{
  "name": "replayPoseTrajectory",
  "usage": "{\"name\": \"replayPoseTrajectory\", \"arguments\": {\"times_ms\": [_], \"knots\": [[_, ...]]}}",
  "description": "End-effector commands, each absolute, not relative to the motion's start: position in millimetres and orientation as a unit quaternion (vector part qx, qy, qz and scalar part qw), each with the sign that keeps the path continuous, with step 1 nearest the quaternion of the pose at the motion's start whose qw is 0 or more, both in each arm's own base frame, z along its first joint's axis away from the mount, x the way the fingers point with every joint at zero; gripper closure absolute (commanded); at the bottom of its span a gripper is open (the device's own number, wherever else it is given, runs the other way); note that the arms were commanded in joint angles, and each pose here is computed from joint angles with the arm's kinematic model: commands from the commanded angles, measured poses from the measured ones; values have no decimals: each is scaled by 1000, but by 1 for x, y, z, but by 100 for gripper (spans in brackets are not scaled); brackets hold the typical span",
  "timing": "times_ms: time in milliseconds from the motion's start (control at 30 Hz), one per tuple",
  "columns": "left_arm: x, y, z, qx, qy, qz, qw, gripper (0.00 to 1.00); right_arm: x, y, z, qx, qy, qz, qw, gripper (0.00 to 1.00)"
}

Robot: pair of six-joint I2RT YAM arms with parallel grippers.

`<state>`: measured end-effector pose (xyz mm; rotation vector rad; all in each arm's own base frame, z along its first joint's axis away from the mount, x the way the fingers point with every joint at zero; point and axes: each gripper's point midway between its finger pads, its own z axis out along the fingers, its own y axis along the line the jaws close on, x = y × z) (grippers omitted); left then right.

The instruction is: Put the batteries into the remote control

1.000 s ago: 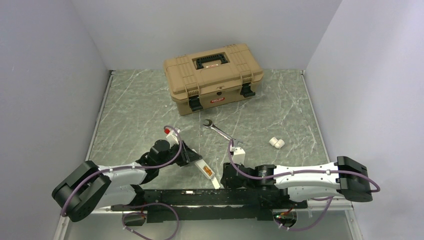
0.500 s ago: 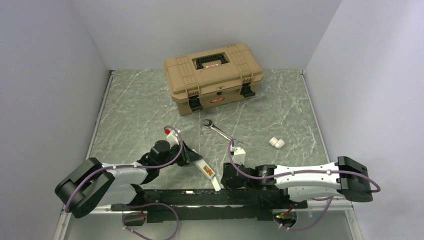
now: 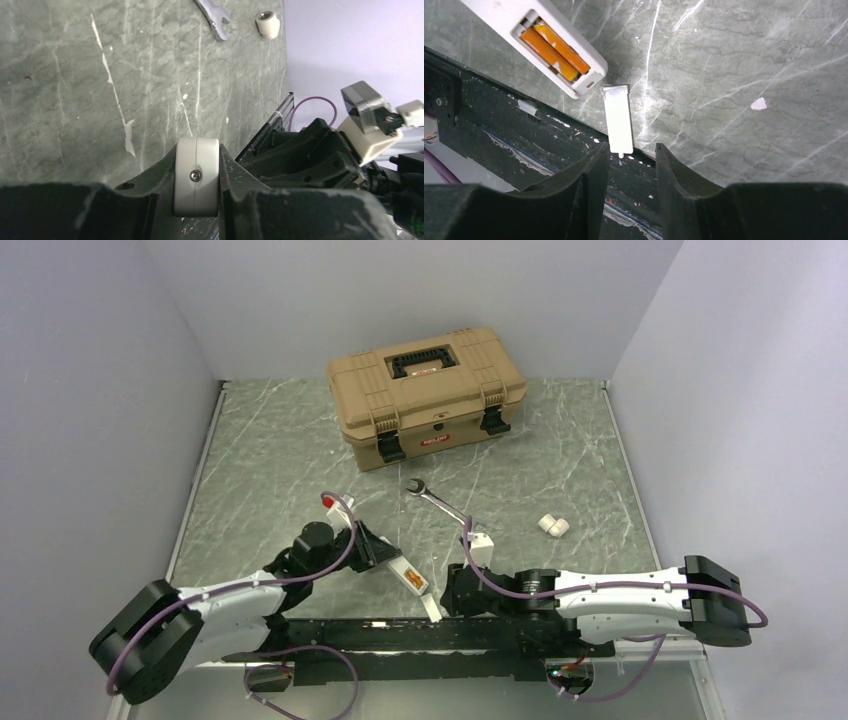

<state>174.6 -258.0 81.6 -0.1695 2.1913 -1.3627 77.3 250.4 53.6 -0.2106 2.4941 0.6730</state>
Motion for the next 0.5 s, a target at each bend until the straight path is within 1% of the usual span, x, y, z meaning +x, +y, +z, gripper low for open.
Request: {"name": "replayPoseTrajectory", "arguments": {"times_ms": [0,167,467], "knots": [[185,-261,115,-57,793,-520,312,100,83,252,60,-65,922,255,284,58],[181,-260,119,-56,791,-525,310,100,83,253,61,-66,922,256,285,58],[172,-268,106,-58,794,-532,290,100,83,252,59,-65,923,253,283,58]]}}
